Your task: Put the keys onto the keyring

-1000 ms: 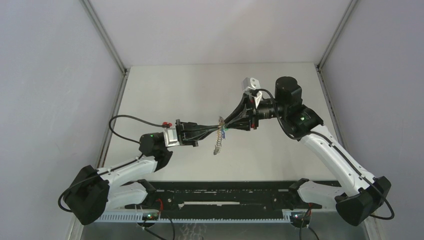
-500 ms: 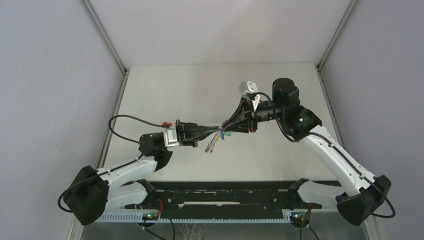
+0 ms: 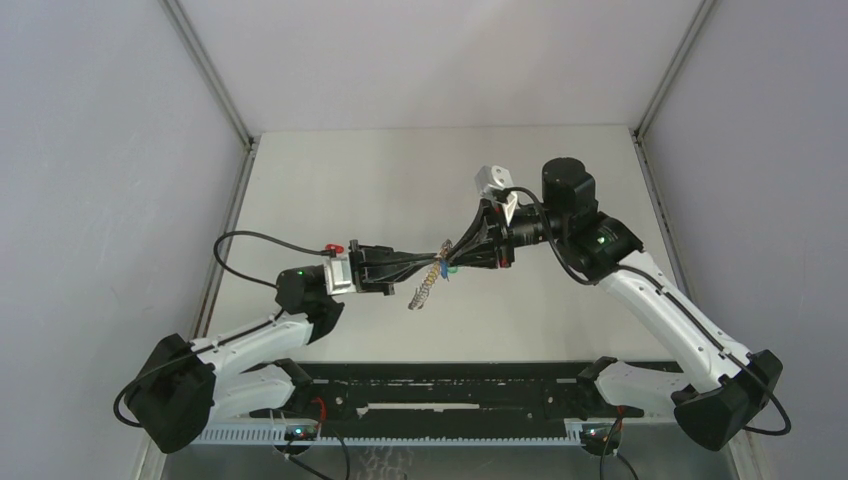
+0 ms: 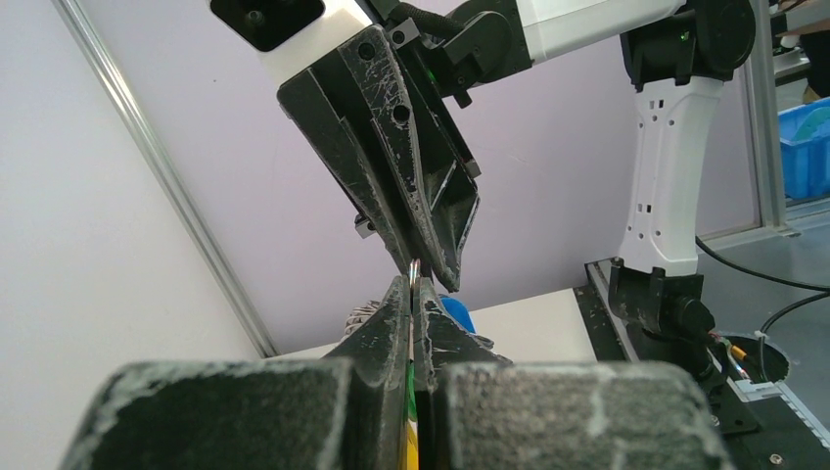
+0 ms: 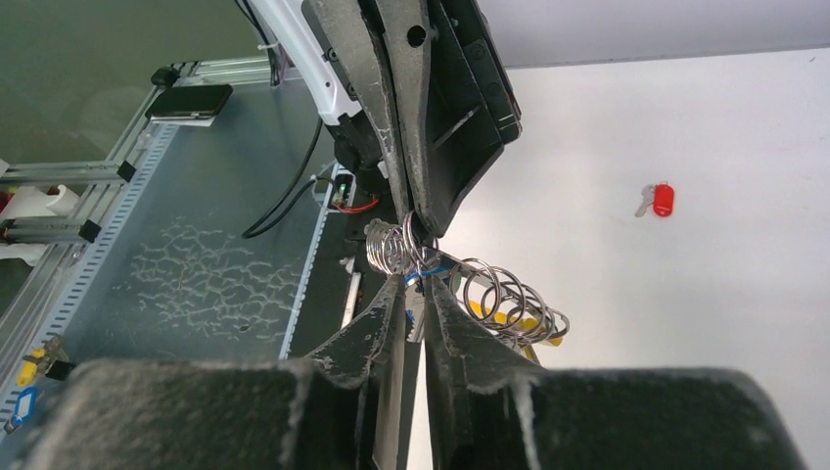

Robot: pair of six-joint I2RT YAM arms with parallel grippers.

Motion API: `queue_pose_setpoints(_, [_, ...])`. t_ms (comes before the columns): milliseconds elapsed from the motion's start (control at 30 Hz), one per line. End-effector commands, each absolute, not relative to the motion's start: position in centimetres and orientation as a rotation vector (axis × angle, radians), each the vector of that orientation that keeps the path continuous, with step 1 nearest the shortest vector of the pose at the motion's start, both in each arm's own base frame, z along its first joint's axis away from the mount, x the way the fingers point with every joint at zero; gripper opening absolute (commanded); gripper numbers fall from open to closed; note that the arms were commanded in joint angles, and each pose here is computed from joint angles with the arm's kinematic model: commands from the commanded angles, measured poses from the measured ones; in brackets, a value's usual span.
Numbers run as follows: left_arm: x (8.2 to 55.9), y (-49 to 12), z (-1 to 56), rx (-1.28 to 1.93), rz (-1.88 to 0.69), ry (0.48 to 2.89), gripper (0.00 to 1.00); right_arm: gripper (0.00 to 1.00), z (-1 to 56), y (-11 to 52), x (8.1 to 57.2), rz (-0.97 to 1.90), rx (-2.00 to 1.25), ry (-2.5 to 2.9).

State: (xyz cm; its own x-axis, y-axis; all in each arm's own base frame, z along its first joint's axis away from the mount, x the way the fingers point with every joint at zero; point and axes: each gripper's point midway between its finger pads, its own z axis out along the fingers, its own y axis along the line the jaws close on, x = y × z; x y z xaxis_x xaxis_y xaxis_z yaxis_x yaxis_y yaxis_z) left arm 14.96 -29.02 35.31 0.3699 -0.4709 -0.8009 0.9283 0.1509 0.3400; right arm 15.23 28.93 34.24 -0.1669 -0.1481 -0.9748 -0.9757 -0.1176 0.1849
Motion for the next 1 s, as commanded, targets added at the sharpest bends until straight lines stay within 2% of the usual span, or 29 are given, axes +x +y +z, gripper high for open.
queue_pose_setpoints(0, [13.9, -27.9, 40.2, 0.905, -1.052, 0.439, 0.00, 0.11, 35.5, 29.1, 14.7, 1.365, -1.352, 1.307])
queue_pose_setpoints(233, [13.7, -28.0, 40.2, 0.913, -1.054, 0.432, 0.00, 0.00, 35.9, 29.2, 14.5, 1.385, -1.355, 1.288])
queue_pose_setpoints(967, [12.2, -28.6, 40.7, 0.944, -1.084, 0.384, 0.00, 0.00, 35.8, 30.1, 15.3, 1.475, -1.293, 1.374])
